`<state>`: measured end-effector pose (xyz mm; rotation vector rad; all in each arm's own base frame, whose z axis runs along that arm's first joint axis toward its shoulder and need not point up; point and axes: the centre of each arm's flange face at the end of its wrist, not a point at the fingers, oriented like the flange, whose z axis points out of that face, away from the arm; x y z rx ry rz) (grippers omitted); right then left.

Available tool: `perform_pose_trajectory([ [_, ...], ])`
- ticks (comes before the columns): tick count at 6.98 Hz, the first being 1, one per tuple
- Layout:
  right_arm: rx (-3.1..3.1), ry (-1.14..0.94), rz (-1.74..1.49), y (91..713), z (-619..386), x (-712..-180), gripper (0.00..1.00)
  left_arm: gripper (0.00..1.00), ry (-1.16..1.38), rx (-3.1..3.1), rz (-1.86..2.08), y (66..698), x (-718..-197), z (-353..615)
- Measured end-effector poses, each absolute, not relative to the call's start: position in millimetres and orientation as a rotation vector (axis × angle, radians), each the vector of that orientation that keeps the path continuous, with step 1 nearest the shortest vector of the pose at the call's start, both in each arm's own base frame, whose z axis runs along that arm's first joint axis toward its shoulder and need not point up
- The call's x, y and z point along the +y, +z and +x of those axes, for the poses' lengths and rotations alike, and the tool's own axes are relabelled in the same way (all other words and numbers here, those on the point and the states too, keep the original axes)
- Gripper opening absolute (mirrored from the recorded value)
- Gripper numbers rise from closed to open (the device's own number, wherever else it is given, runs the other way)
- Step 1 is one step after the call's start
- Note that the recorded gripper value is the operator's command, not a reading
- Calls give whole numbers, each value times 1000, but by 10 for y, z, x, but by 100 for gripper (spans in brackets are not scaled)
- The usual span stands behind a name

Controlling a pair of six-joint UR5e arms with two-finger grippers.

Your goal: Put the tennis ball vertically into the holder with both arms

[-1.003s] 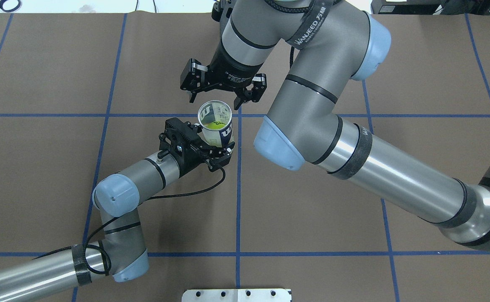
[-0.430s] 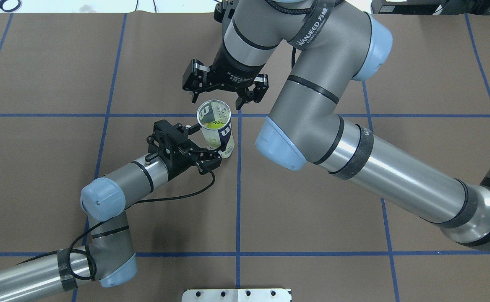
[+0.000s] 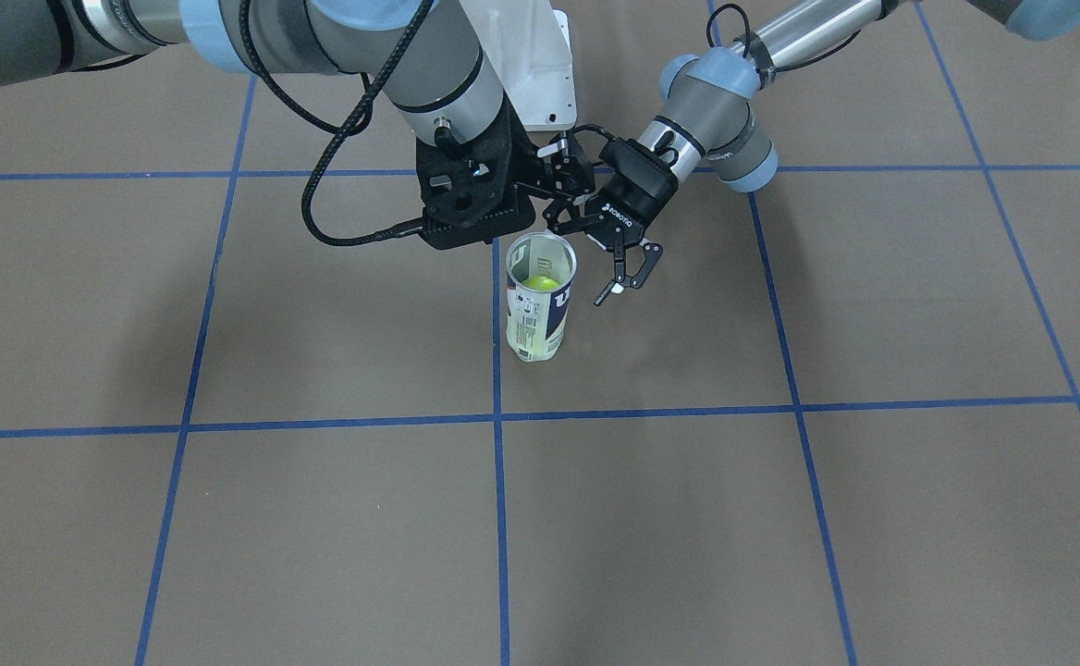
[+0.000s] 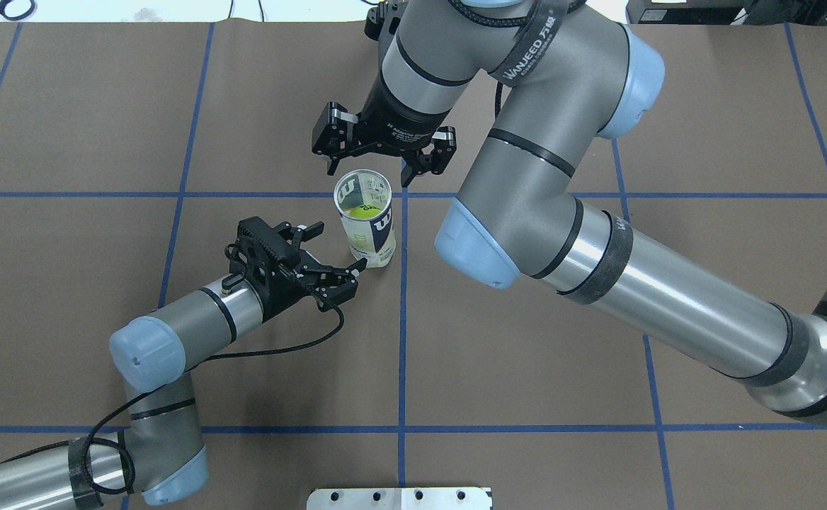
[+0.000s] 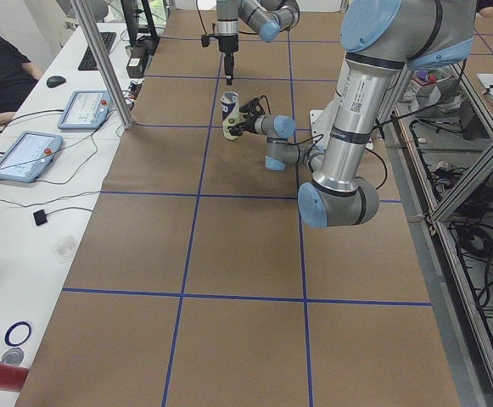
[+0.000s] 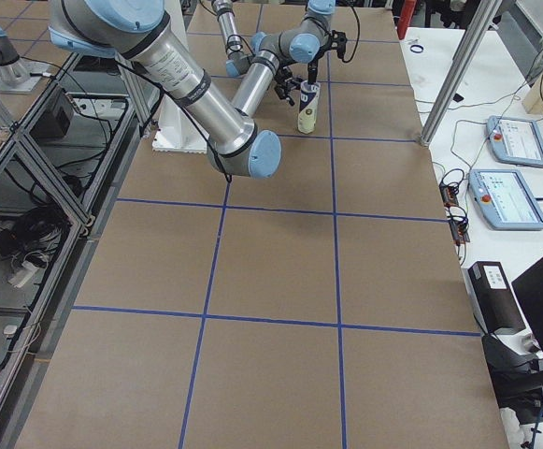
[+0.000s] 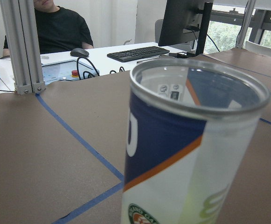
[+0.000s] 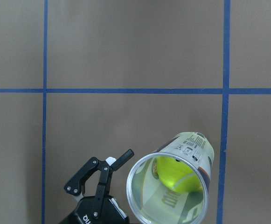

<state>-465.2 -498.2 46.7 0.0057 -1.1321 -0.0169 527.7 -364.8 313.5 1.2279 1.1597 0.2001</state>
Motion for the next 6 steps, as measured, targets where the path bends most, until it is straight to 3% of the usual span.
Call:
perform_pose_trajectory([
  [4, -1153, 26, 5, 547, -4130, -5300, 99, 99, 281, 1181, 1161, 3379, -3044, 4668],
  [6, -1140, 54, 25, 1113, -3454, -5532, 99, 99, 362, 1143, 1078, 3144, -3022, 4140],
])
